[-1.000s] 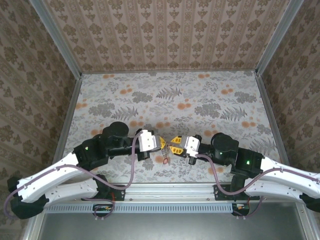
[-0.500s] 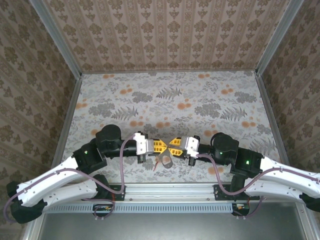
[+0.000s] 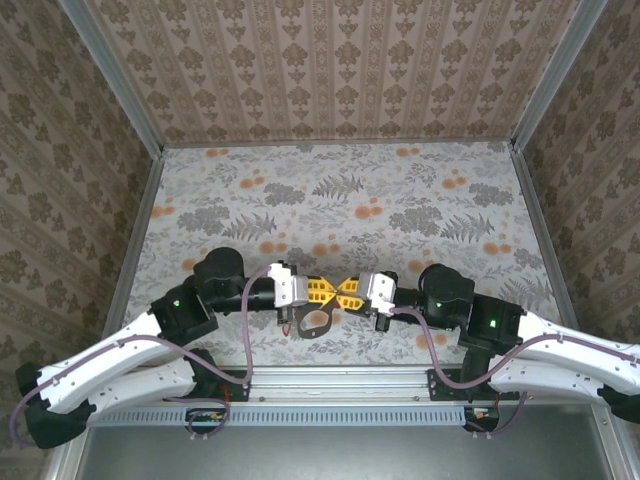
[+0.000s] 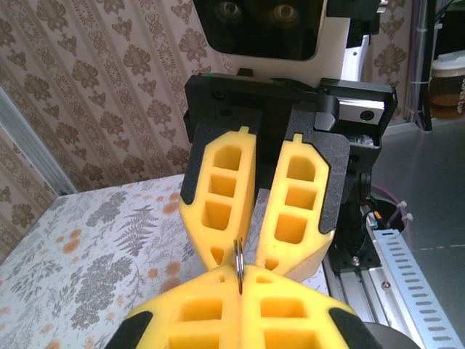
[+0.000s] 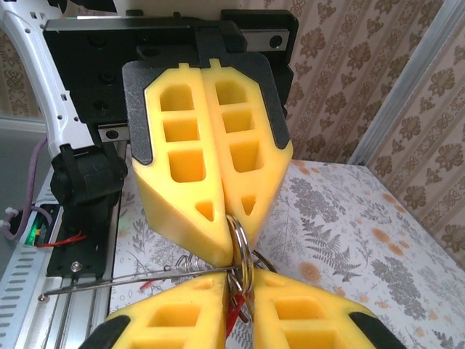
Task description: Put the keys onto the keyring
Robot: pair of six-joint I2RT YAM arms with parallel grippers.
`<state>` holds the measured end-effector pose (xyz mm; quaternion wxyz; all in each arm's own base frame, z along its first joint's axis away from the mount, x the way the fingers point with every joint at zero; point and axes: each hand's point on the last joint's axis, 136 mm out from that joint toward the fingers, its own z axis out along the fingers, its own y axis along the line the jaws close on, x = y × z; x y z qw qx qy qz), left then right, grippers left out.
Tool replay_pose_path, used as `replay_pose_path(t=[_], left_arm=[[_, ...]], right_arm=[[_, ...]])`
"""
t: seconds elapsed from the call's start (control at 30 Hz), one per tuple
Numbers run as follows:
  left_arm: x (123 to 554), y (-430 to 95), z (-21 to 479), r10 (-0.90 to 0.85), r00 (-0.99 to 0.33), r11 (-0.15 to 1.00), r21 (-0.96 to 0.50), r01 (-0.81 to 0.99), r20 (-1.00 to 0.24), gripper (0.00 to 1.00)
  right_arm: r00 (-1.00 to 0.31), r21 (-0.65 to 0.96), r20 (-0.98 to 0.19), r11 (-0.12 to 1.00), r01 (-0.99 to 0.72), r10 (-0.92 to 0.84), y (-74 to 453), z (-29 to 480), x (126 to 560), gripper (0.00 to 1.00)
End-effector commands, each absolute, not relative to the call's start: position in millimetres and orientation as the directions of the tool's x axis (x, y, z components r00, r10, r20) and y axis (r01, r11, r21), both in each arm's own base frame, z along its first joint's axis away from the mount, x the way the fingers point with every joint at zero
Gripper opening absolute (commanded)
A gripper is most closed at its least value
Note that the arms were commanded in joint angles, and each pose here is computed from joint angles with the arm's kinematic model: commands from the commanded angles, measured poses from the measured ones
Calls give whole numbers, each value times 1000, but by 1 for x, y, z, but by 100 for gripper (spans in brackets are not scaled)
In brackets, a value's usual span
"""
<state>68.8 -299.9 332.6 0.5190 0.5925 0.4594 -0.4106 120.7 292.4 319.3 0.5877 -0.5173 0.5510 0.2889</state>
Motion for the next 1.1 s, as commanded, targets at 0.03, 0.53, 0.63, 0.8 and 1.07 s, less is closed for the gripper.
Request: replay_pose_path(t=[0.03,0.53,0.63,0.8,1.07], left_arm=[[62,-304,345,75,240,-79,234,969,-968,0],[79,-291,322,425,180,21,208,978,-887,31],[84,-292,323,466,186,37,229,973,-865,28],[89,-298,318,493,185,39,234,972,-850,27],[93,-305,307,526,192,29,243,970,-829,24]], right_arm=[[252,-284,-958,314,-906,-140,285,345,114,16],[207,-331,-927,421,-844,-313,273,323,142,5],[192,-339,-916,422,-841,-352,276,317,147,5],[198,-341,-912,395,-853,-360,280,313,144,5],[211,-337,-911,343,-877,-354,286,310,136,5]])
